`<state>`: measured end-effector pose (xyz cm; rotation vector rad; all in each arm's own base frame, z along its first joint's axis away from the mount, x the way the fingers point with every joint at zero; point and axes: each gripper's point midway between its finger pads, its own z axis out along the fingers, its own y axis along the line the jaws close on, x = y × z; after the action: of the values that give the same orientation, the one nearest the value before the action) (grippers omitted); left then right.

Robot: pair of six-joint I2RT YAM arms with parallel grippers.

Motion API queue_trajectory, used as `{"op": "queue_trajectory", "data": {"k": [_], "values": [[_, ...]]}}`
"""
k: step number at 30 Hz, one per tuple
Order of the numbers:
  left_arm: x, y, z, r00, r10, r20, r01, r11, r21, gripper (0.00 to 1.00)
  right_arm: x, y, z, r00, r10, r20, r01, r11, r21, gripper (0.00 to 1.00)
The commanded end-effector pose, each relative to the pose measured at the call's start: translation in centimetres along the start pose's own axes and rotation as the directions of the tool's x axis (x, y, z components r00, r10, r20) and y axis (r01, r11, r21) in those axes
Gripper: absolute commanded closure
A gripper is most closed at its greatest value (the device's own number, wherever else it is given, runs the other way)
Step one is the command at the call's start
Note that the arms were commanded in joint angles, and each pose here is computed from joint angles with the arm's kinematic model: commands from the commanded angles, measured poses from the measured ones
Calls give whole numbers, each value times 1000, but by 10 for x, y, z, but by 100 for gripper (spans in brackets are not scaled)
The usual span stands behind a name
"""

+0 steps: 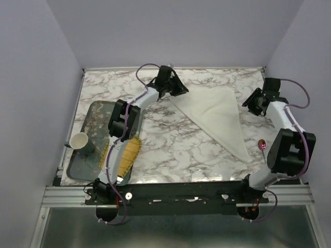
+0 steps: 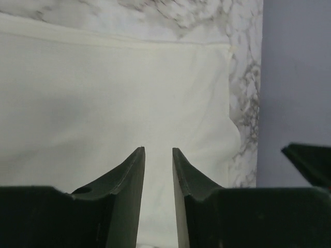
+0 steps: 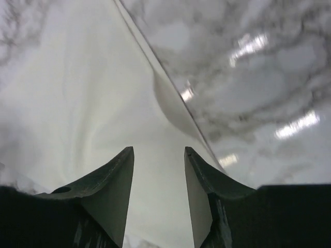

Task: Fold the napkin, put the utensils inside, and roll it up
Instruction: Fold the napkin

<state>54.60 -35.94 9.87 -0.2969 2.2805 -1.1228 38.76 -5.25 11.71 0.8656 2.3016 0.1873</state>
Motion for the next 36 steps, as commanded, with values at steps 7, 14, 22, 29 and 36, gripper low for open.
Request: {"op": "queue_trajectory", "data": {"k": [7, 14, 22, 29, 36], "values": [[106, -104, -4, 952, 261, -162, -222, 948, 227, 50, -95, 88, 86, 993, -118, 24, 120, 962, -246, 40], [145, -108, 5, 928, 278, -247, -205, 937, 284, 60, -110, 97, 126, 980, -199, 21, 197, 946, -259, 39], [160, -103, -9, 908, 291, -300, -212, 940, 268, 61, -99, 98, 158, 986, -152, -66, 129, 954, -269, 43], [214, -102, -6, 857, 321, -404, -204, 930, 306, 69, -76, 90, 158, 973, -189, -133, 145, 947, -286, 47], [268, -113, -2, 801, 367, -473, -221, 915, 337, 74, -60, 81, 146, 963, -194, -187, 140, 954, -266, 52]]}}
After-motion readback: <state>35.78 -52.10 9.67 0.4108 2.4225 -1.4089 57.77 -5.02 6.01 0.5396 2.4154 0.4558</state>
